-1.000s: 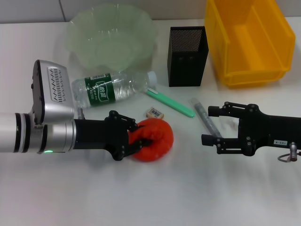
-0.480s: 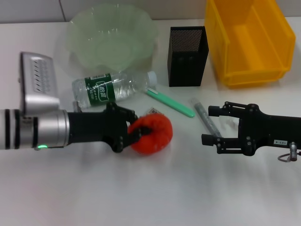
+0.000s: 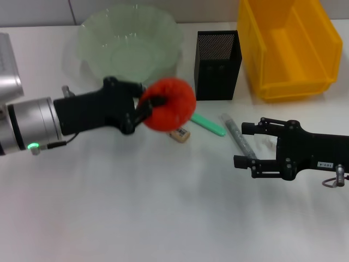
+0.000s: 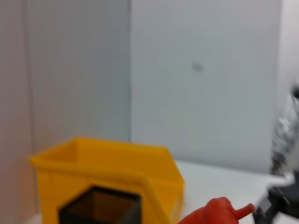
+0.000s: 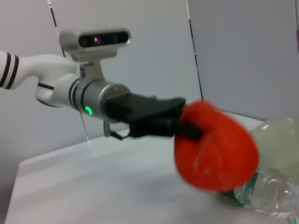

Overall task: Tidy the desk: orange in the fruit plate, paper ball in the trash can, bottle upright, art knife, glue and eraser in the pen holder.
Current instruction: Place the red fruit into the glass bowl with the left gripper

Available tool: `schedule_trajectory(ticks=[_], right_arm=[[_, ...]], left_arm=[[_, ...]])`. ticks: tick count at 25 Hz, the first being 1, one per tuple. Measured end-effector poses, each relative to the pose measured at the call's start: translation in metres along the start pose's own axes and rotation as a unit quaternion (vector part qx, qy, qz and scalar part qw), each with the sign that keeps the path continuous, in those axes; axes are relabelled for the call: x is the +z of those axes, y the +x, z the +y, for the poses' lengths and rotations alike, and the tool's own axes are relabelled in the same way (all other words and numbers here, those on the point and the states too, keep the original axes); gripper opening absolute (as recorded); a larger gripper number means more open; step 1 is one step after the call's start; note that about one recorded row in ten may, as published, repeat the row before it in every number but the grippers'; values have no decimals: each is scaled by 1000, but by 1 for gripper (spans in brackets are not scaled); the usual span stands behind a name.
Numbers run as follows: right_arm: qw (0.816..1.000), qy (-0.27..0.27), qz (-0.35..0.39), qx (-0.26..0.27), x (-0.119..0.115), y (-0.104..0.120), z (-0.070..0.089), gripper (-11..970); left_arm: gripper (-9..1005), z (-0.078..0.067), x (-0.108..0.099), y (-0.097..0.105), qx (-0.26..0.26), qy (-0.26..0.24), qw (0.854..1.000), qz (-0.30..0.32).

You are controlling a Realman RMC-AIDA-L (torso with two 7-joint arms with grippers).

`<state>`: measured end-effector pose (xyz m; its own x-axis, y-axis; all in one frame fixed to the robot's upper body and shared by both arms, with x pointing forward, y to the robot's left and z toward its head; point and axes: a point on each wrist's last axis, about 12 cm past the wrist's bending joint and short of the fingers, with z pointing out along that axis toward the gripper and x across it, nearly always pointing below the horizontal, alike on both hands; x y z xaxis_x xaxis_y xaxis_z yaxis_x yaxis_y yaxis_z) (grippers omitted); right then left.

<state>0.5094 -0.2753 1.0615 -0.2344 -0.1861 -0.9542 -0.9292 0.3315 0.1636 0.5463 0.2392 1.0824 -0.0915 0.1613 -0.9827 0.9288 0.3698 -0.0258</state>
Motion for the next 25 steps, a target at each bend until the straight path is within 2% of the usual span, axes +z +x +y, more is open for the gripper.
schedule_trajectory(ticks=[6,12,13,14,16,17,21,25], right_arm=[[1000,0,0,0,0,0,0,810],[1000,0,0,0,0,0,0,809],[1000,0,0,-1,0,0,0,809],[1000,0,0,-1,0,0,0,808],[1000,-1,-1,-1,0,-1,0,807],[1000,-1,-1,-1,0,-1,0,807],[1000,-1,-1,-1,1,-1,-1,805],[1000,-2,-1,-2,1,-2,-1,803]], left_arm=[[99,13,2,-10,-18,-65,995,-68],[54,20,2,-11,-32,-102,990,-91],[57,33,-2,-11,-55,-170,977,-116],[61,33,-2,-11,-55,-170,977,-116],[69,47,1,-7,-77,-230,963,-118],[72,50,3,-6,-81,-241,960,-113],[87,65,19,-7,-82,-279,954,-73],[102,72,27,-7,-80,-294,951,-52]])
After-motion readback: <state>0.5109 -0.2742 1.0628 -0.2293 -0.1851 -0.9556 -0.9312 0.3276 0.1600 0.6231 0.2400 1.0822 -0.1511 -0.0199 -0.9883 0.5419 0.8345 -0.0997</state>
